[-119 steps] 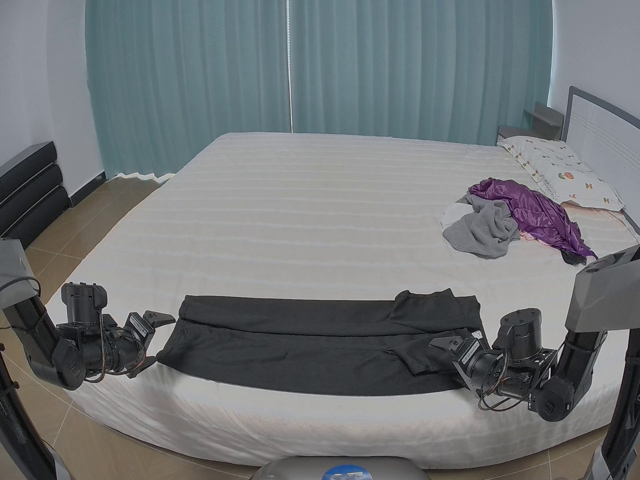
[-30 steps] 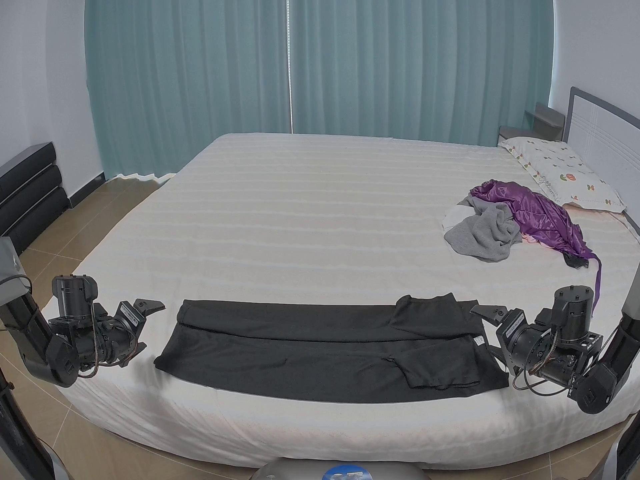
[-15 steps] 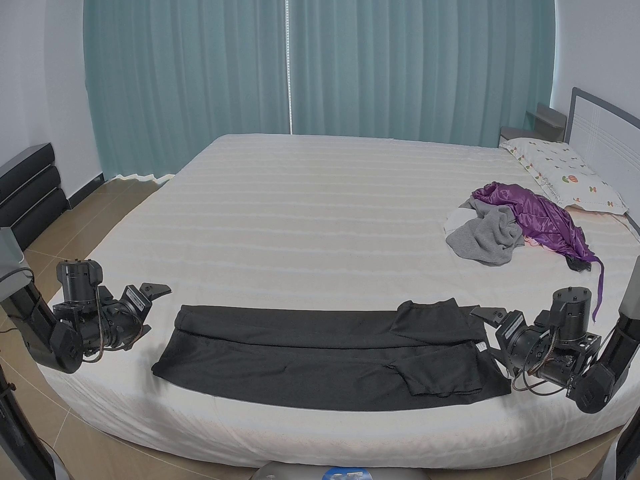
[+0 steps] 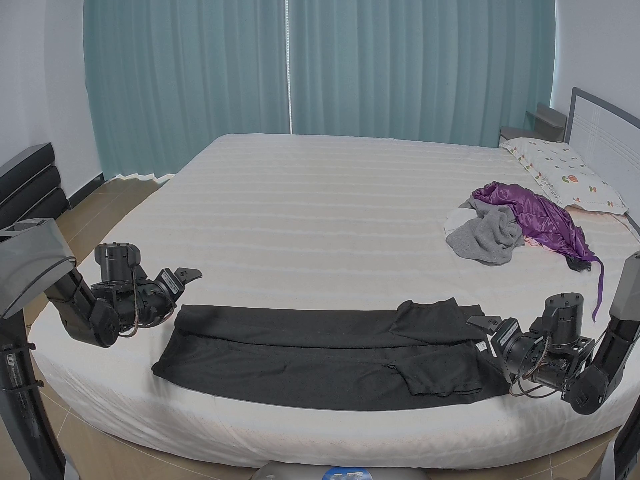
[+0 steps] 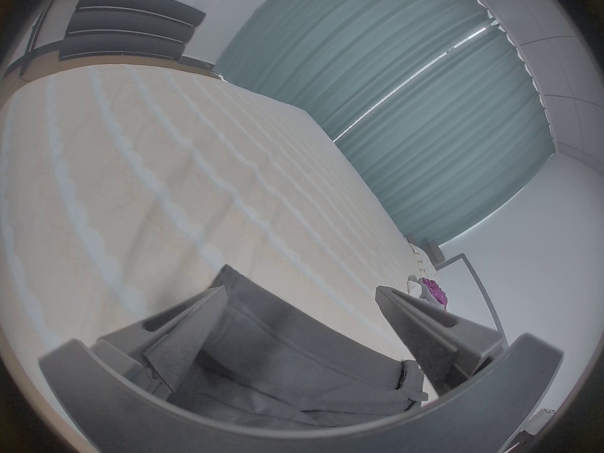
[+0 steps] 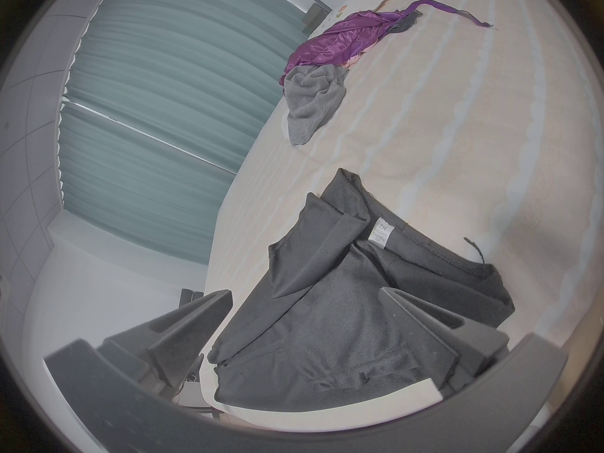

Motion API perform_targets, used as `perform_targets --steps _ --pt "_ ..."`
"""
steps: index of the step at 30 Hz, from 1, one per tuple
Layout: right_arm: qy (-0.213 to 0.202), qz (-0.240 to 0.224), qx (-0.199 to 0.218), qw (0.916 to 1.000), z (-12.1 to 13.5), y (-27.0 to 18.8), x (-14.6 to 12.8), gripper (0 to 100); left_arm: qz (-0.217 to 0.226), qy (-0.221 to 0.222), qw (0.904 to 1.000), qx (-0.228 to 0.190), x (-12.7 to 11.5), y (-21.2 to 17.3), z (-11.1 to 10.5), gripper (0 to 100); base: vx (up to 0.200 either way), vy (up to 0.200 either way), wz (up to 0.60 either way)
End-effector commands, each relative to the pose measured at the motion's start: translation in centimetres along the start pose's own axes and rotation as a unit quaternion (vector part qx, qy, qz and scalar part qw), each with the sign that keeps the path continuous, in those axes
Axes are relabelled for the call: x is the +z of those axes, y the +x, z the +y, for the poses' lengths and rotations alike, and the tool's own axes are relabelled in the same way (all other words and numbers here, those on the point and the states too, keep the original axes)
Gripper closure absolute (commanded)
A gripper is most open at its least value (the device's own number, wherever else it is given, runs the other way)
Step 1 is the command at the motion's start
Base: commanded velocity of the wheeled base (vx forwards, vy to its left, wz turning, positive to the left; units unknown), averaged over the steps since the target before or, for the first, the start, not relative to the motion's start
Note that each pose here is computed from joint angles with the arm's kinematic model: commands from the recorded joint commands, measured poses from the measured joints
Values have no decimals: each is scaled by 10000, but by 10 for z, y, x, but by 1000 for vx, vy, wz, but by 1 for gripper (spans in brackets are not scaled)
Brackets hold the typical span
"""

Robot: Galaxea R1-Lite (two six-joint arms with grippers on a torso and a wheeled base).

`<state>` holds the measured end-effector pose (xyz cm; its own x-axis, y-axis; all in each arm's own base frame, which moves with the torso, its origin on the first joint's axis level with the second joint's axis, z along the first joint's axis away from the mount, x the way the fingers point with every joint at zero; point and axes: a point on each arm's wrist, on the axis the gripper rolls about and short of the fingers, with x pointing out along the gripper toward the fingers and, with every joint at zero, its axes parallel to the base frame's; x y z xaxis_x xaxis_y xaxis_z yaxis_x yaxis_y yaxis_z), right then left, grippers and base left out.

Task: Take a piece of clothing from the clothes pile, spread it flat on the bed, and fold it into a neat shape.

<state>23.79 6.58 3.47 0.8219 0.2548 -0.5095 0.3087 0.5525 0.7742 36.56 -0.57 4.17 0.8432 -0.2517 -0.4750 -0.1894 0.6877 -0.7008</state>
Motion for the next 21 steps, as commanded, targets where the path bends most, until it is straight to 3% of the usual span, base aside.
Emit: perform_targets --steps 1,9,10,21 --pt "3 42 -67 10000 -3 3 -2 0 160 -33 9998 -84 -11 13 -7 0 0 0 0" --pt "0 65 -99 9999 -4 3 -3 0 316 -202 9993 -88 -25 14 -14 0 0 0 0" --pt "1 79 -126 9999 -5 4 -3 0 202 -221 9995 115 -26 16 -9 0 0 0 0" --pt "-11 63 -125 9999 -5 4 -3 0 329 -295 9973 592 -34 -1 3 0 0 0 0"
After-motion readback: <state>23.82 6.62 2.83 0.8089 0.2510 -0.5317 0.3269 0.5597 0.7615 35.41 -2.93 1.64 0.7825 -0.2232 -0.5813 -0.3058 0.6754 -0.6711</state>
